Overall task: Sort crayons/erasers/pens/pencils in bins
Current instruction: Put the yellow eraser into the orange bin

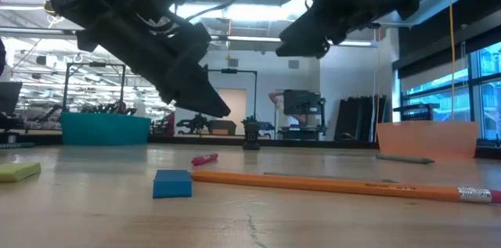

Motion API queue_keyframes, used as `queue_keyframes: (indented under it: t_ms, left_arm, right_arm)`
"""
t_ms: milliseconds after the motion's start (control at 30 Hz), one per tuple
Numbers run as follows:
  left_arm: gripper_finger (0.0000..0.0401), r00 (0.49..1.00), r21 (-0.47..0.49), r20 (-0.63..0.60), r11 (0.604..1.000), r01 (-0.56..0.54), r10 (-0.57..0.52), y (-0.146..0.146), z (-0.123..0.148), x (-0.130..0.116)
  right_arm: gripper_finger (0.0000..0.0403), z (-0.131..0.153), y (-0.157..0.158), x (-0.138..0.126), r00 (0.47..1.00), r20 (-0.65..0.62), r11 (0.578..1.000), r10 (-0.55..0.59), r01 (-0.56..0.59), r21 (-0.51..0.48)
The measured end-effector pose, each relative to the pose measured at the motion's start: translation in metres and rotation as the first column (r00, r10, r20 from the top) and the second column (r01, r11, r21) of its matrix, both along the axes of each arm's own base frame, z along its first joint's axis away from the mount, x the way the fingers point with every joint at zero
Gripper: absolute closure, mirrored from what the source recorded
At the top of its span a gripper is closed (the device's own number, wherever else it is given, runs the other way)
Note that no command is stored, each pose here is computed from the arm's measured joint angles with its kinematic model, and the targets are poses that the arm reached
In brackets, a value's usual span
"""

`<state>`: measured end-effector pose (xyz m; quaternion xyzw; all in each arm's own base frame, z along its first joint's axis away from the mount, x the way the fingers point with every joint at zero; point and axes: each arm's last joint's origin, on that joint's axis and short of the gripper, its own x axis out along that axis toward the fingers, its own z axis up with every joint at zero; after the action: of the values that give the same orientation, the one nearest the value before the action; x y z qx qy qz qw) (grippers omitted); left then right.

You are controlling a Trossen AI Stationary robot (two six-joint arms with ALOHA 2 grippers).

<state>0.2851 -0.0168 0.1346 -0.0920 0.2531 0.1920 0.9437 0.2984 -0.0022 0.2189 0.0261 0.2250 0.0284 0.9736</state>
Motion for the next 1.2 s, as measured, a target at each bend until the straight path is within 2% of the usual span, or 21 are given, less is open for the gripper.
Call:
queue_keyframes:
  t_ms: [67,167,267,367,500,667,833,967,1033,1100,1200]
  left_arm:
    - [0.0272,1.000,-0.045,0.012,0.999,0.019,-0.019,-0.008,0.000,0.000]
    - [0.0272,0.996,-0.140,0.025,0.986,0.092,-0.089,-0.021,-0.001,-0.001]
    - [0.0272,0.988,-0.225,0.032,0.962,0.153,-0.150,-0.035,-0.001,-0.003]
    - [0.0272,0.977,-0.286,0.005,0.936,0.204,-0.211,-0.048,-0.003,-0.008]
    - [0.0272,0.947,-0.340,-0.038,0.895,0.289,-0.320,-0.064,0.005,-0.020]
    - [0.0272,0.905,-0.360,-0.149,0.874,0.325,-0.398,-0.077,0.017,-0.046]
    - [0.0272,0.791,-0.463,-0.230,0.779,0.424,-0.567,-0.099,0.021,-0.071]
    - [0.0272,0.711,-0.425,-0.230,0.726,0.541,-0.664,-0.121,0.017,-0.080]
    - [0.0272,0.667,-0.379,-0.250,0.705,0.600,-0.702,-0.129,0.012,-0.084]
    - [0.0272,0.655,-0.309,-0.278,0.711,0.632,-0.703,-0.135,0.007,-0.086]
    - [0.0272,0.681,-0.207,-0.337,0.757,0.620,-0.650,-0.136,-0.003,-0.086]
  right_arm:
    - [0.0130,-0.009,0.015,0.006,0.996,0.000,0.996,0.090,-0.090,-0.011]
    - [0.0130,-0.024,0.032,0.014,0.990,-0.015,0.989,0.139,-0.139,-0.048]
    - [0.0130,-0.040,0.046,0.023,0.992,-0.011,0.990,0.126,-0.126,-0.070]
    - [0.0133,-0.053,0.052,0.038,0.999,-0.029,0.998,0.037,-0.038,-0.052]
    - [0.0132,-0.070,0.054,0.066,0.987,-0.151,0.997,0.050,-0.059,-0.056]
    - [0.0130,-0.078,0.069,0.113,0.956,-0.180,0.967,0.233,-0.247,-0.062]
    - [0.0130,-0.079,0.088,0.147,0.879,-0.220,0.886,0.422,-0.452,-0.103]
    - [0.0130,-0.081,0.100,0.159,0.815,-0.294,0.818,0.499,-0.556,-0.151]
    - [0.0130,-0.081,0.104,0.163,0.800,-0.306,0.800,0.516,-0.578,-0.163]
    - [0.0130,-0.079,0.107,0.163,0.795,-0.321,0.796,0.514,-0.582,-0.167]
    - [0.0130,-0.077,0.108,0.163,0.811,-0.348,0.812,0.471,-0.553,-0.188]
